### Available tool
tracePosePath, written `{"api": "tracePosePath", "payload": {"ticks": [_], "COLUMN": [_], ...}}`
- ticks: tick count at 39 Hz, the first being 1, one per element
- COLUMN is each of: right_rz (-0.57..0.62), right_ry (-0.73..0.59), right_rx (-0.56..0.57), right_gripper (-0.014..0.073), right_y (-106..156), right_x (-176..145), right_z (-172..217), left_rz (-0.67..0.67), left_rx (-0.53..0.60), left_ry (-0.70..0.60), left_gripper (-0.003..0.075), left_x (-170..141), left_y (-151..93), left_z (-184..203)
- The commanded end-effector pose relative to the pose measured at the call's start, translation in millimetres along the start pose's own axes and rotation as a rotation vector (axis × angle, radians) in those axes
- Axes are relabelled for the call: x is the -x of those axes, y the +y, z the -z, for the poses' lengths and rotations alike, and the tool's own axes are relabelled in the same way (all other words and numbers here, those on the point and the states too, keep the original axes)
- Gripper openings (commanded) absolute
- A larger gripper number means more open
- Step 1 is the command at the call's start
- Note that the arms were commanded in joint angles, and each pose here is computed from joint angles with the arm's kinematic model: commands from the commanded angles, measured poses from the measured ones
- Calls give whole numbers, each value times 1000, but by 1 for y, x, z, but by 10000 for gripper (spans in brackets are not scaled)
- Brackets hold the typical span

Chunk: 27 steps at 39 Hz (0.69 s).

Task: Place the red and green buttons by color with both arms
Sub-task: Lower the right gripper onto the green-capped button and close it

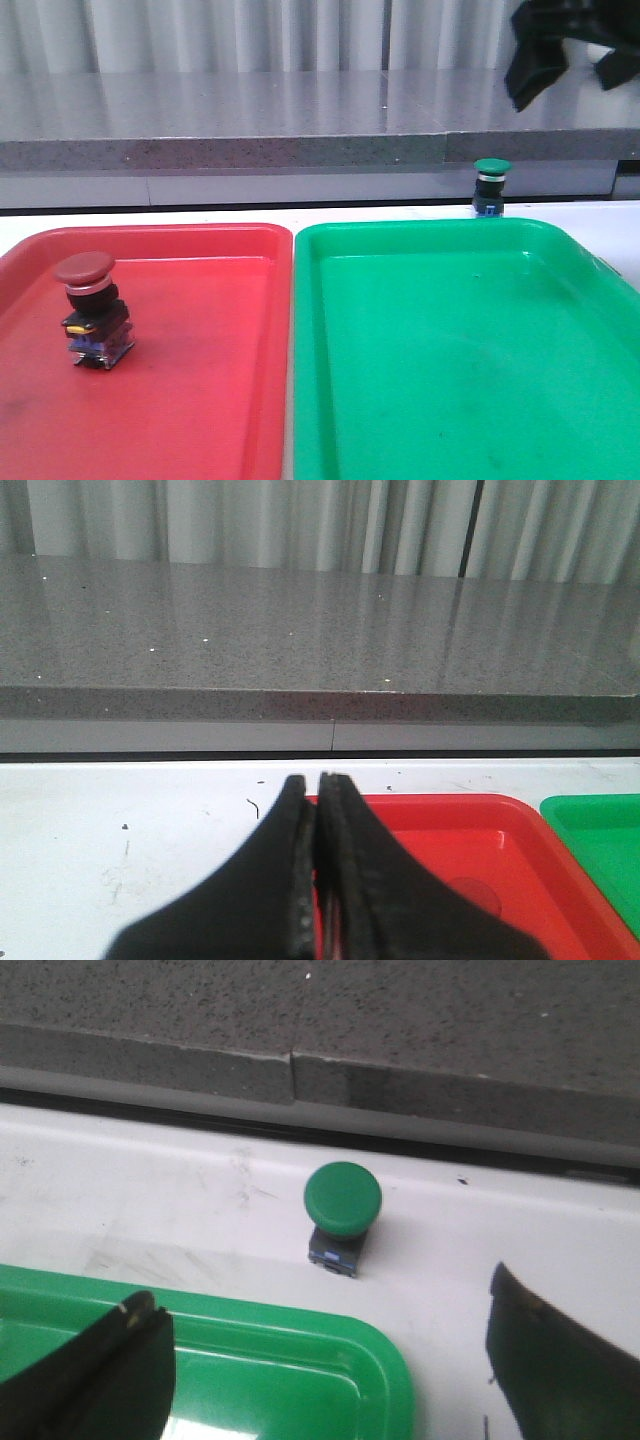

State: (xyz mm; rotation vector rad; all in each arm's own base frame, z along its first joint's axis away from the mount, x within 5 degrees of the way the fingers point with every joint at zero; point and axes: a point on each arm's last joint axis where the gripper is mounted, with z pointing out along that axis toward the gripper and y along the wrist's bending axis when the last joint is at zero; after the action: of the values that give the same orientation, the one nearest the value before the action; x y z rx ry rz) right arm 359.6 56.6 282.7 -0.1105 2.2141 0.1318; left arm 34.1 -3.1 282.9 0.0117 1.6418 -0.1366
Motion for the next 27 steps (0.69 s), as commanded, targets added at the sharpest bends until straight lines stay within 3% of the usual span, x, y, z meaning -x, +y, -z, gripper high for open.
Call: {"api": "tracePosePath", "payload": {"ticks": [1,11,27], "right_rz": [-34,-60,-114], "right_ry": [-77,-2,104], "right_rx": [6,-12,-32], "right_gripper": [643,643,639], "right_y": [2,-7,-18], "right_x": [32,49,41], "right_z": [-7,-63,-119], "left_rz": [12,12,12], "left_rx": [-10,-10,-10], "left_ry": [-100,-100,-100], "left_gripper": [-20,-20,-20], "left_x": [15,15,15], "left_y": [-2,-2,-2], "left_z": [2,2,2]}}
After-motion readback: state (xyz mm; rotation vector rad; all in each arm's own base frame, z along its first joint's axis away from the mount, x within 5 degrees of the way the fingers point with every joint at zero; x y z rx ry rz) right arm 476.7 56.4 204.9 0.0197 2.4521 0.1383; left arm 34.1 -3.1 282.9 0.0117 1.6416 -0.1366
